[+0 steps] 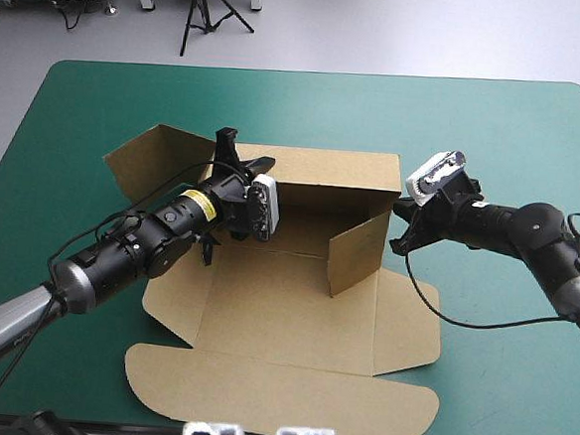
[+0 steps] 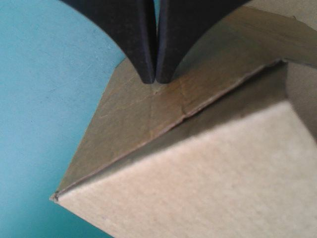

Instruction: Fold the box

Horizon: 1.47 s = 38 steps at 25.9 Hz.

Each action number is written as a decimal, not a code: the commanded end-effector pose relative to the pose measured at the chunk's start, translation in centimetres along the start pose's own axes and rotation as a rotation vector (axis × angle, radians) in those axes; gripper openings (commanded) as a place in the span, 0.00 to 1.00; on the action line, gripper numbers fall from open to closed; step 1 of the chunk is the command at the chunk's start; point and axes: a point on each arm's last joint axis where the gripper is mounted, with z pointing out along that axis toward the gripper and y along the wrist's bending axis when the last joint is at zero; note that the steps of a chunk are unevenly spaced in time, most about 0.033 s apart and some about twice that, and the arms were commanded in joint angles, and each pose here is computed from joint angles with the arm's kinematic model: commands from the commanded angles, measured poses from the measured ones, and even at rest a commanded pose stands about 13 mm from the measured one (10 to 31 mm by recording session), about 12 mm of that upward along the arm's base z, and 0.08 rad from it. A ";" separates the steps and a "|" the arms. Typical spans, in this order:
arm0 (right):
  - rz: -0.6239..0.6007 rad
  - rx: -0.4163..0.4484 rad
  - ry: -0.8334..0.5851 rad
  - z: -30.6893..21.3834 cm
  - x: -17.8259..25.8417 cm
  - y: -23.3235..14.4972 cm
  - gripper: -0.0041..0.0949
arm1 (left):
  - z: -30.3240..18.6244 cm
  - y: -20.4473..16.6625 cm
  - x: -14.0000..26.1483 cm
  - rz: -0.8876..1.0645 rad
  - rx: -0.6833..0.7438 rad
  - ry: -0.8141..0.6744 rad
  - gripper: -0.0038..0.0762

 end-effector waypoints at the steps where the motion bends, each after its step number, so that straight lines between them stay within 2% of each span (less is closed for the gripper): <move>1: 0.009 0.014 -0.072 -1.2 -1.0 0.3 0.02 | -0.5 1.1 -0.9 -0.005 -0.044 -0.030 0.04; 8: -0.024 0.032 -0.050 -1.5 0.3 0.8 0.02 | -0.5 0.4 -0.5 0.042 0.032 0.005 0.04; 11: -0.057 0.024 -0.024 -1.5 0.5 0.9 0.06 | -0.5 -0.1 -0.3 0.058 0.082 0.026 0.04; 13: -0.079 -0.005 0.009 -1.7 0.8 1.2 0.24 | -0.5 -0.8 0.0 0.075 0.135 0.045 0.04; 14: -0.080 -0.014 0.005 -2.0 0.7 1.5 0.39 | -0.5 -0.9 0.0 0.075 0.111 0.034 0.04; 16: -0.086 -0.037 0.004 -2.4 0.6 1.8 0.56 | -0.5 -1.1 0.0 0.074 0.094 0.024 0.04; 19: -0.076 -0.072 -0.004 -2.8 0.4 2.4 0.68 | -0.6 -1.7 0.2 0.075 0.122 0.034 0.04; 21: -0.054 -0.106 -0.020 -2.6 0.3 2.6 0.68 | -0.6 -1.8 0.2 0.075 0.128 0.037 0.04; 30: 0.005 -0.118 -0.062 -2.0 -0.3 3.2 0.67 | -0.1 -2.1 0.4 -0.010 0.136 0.045 0.04; 38: 0.019 0.026 -0.098 -0.7 -1.6 4.7 0.63 | 0.3 -2.5 0.4 -0.010 0.145 0.046 0.04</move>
